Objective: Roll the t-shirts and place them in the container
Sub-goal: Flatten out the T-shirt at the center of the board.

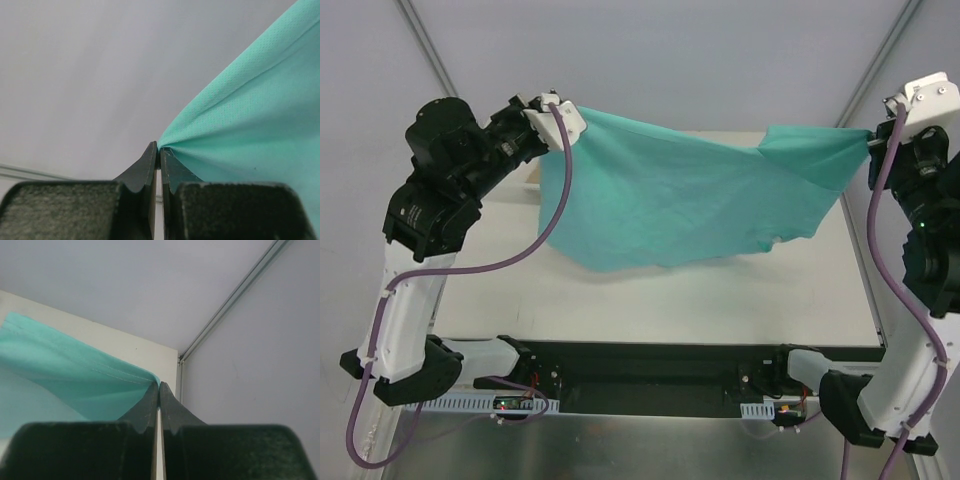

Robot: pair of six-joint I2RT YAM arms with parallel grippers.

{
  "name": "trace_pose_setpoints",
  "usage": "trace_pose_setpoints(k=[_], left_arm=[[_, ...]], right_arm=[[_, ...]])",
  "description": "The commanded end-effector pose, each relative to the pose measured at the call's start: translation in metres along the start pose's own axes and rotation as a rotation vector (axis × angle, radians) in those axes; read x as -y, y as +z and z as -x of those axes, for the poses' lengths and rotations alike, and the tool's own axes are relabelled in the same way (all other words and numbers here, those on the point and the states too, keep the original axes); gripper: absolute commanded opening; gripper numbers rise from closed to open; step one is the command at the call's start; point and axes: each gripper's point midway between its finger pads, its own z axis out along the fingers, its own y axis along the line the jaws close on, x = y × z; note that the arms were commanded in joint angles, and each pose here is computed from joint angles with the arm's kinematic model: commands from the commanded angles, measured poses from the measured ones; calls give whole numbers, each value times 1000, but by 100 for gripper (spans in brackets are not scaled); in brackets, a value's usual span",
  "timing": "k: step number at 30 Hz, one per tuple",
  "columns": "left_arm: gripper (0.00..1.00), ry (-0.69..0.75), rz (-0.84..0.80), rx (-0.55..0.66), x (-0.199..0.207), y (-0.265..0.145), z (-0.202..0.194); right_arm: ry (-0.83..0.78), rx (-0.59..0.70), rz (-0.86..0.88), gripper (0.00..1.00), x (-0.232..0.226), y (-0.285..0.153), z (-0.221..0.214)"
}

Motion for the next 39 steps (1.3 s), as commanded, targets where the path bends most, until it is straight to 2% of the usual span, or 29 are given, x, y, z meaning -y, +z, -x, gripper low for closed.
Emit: trace_pose_setpoints(k=[1,8,9,13,17,19,21,22,24,28,29,35,36,38,39], left_arm=[[0,-34,103,103,-33,-50,28],[0,-125,143,232,-48,-104,54],[0,-129,141,271,-50,-113,64],[0,-160,153,302,-56,-123,72],[0,-161,153,300,-62,-111,74],[0,-161,151,276,-66,-95,69],[0,-155,121,244,-63,-71,59],[0,-150,105,231,-59,-62,54],[0,-149,38,171,-42,-28,32],[0,-182,-114,45,5,36,-20],[0,-196,-173,2,24,59,-40],[0,-312,-512,-176,147,153,-138],[0,-329,-544,-184,158,163,-146],[0,-359,-610,-248,191,192,-180],[0,-366,-617,-279,200,202,-192]], right_arm=[[-54,236,-135,1,14,-84,55],[-81,427,-180,1,5,-161,86],[-67,448,-184,1,4,-167,89],[-49,519,-211,1,6,-179,108],[-47,515,-207,1,13,-155,116],[-53,494,-206,1,21,-130,116],[-68,490,-215,1,29,-110,117],[-79,440,-201,1,32,-83,105],[-98,422,-183,1,34,-56,99],[-93,292,-84,1,24,20,47],[-75,210,-28,1,14,52,13],[-42,-48,189,1,-33,156,-113],[-28,-125,243,1,-48,180,-150],[-6,-208,295,1,-62,207,-187],[16,-293,341,1,-74,232,-224]])
